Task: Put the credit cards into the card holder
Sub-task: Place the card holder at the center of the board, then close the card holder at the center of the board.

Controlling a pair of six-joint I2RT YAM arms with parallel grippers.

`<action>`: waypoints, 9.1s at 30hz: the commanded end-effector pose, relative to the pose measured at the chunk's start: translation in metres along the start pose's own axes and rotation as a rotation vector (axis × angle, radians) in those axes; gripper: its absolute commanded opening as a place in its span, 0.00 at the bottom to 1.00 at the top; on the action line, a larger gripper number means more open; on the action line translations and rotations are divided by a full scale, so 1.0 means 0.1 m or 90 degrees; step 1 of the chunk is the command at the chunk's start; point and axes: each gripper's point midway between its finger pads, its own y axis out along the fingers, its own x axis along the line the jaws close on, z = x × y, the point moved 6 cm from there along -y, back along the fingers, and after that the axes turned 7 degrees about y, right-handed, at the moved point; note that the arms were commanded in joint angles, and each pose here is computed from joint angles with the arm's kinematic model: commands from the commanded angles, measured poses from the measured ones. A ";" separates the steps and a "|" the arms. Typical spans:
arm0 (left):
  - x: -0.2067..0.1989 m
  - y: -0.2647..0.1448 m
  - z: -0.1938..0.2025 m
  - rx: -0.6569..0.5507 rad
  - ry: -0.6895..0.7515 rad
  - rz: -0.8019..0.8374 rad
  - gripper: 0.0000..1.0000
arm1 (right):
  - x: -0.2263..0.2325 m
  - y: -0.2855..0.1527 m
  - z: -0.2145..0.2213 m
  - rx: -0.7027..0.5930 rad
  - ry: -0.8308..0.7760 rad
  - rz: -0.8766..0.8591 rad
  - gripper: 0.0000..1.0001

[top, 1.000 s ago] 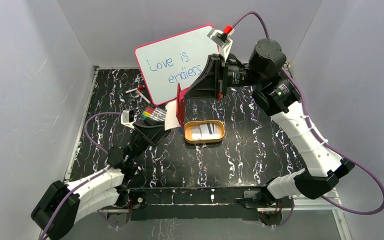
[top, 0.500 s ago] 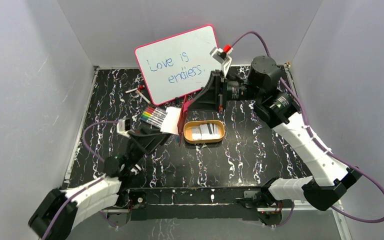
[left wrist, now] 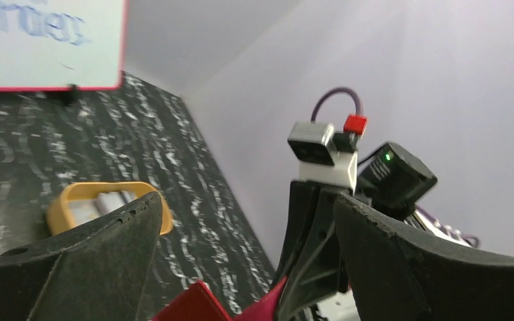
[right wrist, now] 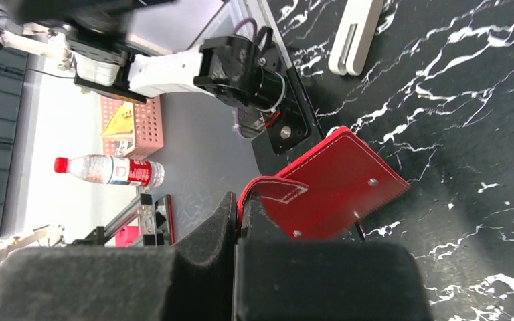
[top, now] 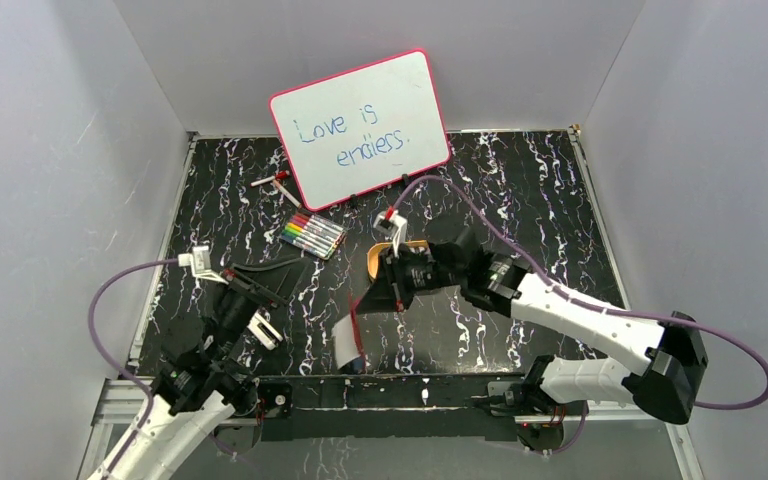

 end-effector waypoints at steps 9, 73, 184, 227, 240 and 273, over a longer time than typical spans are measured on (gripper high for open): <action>0.37 -0.25 0.18 0.142 0.076 -0.205 0.98 | -0.75 -0.04 0.68 -0.071 0.102 0.121 0.00; 0.64 -0.55 2.07 0.587 -0.088 -0.221 0.72 | -1.68 -0.60 2.01 0.020 0.278 0.352 0.00; 0.43 -0.02 2.30 0.551 0.145 0.037 0.81 | -1.63 -0.14 1.04 -0.023 0.203 0.407 0.00; 0.86 -0.74 2.19 0.638 -0.081 -0.374 0.85 | -1.72 0.20 1.14 0.081 0.182 0.332 0.00; 0.93 -0.64 2.25 0.662 -0.032 -0.417 0.66 | -1.62 0.20 1.16 0.060 0.176 0.331 0.00; 1.10 -1.10 2.42 0.813 -0.047 -0.465 0.39 | -1.47 0.07 1.51 0.067 0.214 0.347 0.09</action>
